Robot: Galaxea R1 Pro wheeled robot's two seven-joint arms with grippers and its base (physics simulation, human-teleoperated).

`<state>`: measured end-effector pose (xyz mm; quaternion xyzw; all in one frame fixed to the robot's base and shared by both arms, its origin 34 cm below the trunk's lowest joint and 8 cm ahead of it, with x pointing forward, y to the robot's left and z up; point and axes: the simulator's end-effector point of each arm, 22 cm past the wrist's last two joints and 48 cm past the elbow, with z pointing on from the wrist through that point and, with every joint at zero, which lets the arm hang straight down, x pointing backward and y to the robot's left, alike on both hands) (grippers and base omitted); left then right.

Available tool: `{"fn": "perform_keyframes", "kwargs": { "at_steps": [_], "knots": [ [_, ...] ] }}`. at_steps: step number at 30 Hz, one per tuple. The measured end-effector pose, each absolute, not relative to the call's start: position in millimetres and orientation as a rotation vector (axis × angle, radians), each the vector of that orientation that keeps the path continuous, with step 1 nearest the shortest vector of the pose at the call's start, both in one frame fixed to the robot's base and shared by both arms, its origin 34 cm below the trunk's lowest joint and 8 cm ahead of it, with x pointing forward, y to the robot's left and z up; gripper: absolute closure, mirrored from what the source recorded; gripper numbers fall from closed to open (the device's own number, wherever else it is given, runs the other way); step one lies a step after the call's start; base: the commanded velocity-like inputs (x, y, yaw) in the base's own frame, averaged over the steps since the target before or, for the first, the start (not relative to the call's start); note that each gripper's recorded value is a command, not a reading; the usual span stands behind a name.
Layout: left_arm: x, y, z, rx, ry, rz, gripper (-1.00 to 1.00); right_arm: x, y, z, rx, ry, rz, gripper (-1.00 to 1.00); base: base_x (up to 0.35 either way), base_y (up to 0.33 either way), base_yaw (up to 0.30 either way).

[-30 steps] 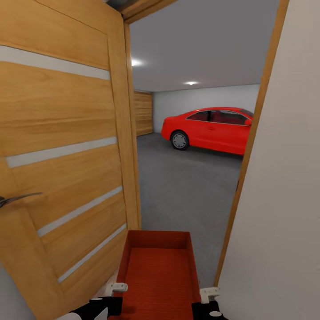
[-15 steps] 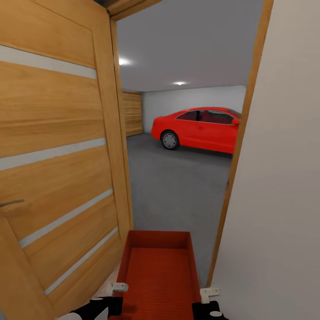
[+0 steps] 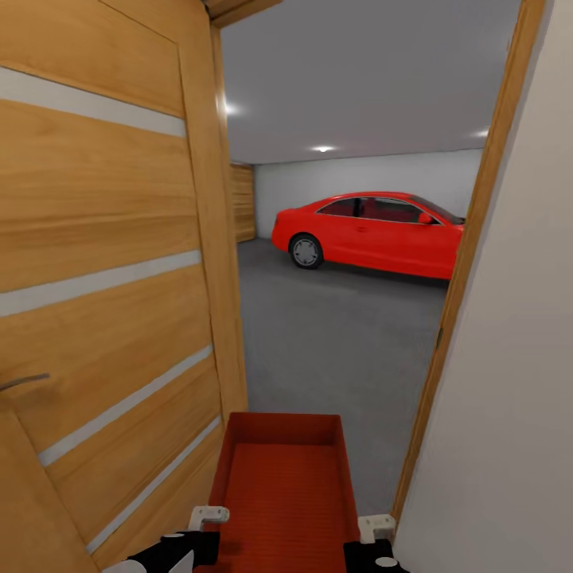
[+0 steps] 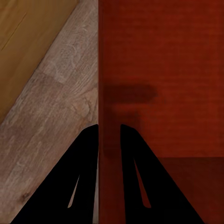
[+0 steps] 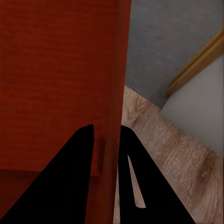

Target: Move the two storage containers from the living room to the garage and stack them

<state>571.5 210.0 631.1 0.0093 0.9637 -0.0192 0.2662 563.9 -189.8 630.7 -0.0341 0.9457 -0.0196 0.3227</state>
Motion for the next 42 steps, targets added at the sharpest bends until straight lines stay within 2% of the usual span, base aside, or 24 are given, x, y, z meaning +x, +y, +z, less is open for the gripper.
{"fn": "perform_keyframes", "kwargs": {
  "at_steps": [22,42],
  "knots": [
    [571.4,209.4,631.1,0.025,2.602,-0.052,1.00,563.9,-190.3,630.7,-0.090,2.483,-0.051,1.00,0.004,0.008,-0.222],
    [571.6,210.5,631.4,0.026,2.602,-0.054,1.00,563.5,-189.2,630.8,-0.088,2.483,-0.050,1.00,0.160,0.269,-0.003]
  ]
}}
